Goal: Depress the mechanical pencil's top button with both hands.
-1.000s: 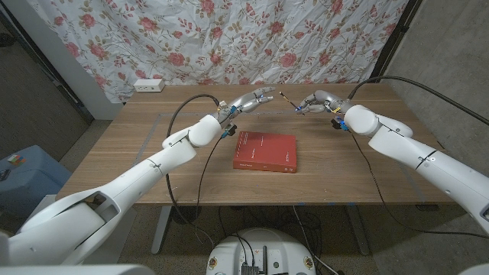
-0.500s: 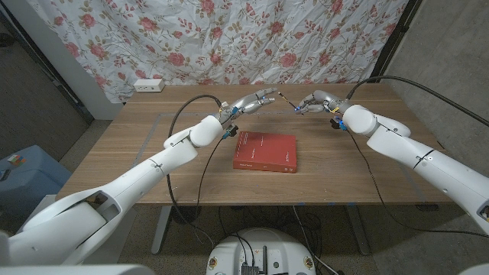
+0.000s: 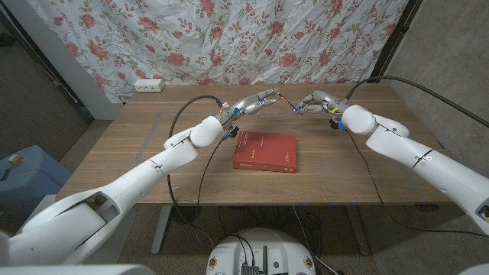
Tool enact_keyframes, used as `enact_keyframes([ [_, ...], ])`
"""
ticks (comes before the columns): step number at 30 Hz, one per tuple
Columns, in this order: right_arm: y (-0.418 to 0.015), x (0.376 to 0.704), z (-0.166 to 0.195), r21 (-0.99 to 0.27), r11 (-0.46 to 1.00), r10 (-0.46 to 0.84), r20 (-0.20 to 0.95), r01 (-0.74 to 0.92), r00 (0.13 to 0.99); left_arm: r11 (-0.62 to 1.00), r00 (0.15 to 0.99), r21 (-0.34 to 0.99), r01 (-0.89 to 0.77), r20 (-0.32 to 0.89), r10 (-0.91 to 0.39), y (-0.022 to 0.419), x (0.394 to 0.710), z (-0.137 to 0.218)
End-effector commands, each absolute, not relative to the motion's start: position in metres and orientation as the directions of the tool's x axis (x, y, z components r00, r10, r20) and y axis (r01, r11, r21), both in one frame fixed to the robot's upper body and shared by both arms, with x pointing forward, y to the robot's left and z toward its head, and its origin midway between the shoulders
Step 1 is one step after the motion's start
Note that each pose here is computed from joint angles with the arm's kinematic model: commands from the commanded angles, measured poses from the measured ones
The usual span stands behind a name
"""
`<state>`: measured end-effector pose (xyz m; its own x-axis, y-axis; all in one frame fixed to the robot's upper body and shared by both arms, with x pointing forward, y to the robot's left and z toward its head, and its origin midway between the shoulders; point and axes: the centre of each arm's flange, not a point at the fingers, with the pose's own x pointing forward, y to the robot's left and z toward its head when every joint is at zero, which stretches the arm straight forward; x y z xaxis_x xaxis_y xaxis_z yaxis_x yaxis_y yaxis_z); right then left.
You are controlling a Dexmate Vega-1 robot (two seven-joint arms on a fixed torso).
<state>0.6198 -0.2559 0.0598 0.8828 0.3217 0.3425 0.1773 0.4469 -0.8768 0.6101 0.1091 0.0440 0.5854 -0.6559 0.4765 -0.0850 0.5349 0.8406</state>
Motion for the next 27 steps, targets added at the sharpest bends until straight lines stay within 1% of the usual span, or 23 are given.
enact_keyframes([
  [1,-0.2548,0.6193,0.0611,-0.873,0.453,0.317,0.348,0.182,0.882,0.528,0.593,0.846,-0.071,0.462,-0.659,0.1101,0.6114,0.0417],
  [27,-0.2507,0.6198,0.0638,-0.871,0.456,0.32,0.353,0.184,0.879,0.493,0.607,0.868,-0.062,0.425,-0.672,0.1137,0.6123,0.0466],
])
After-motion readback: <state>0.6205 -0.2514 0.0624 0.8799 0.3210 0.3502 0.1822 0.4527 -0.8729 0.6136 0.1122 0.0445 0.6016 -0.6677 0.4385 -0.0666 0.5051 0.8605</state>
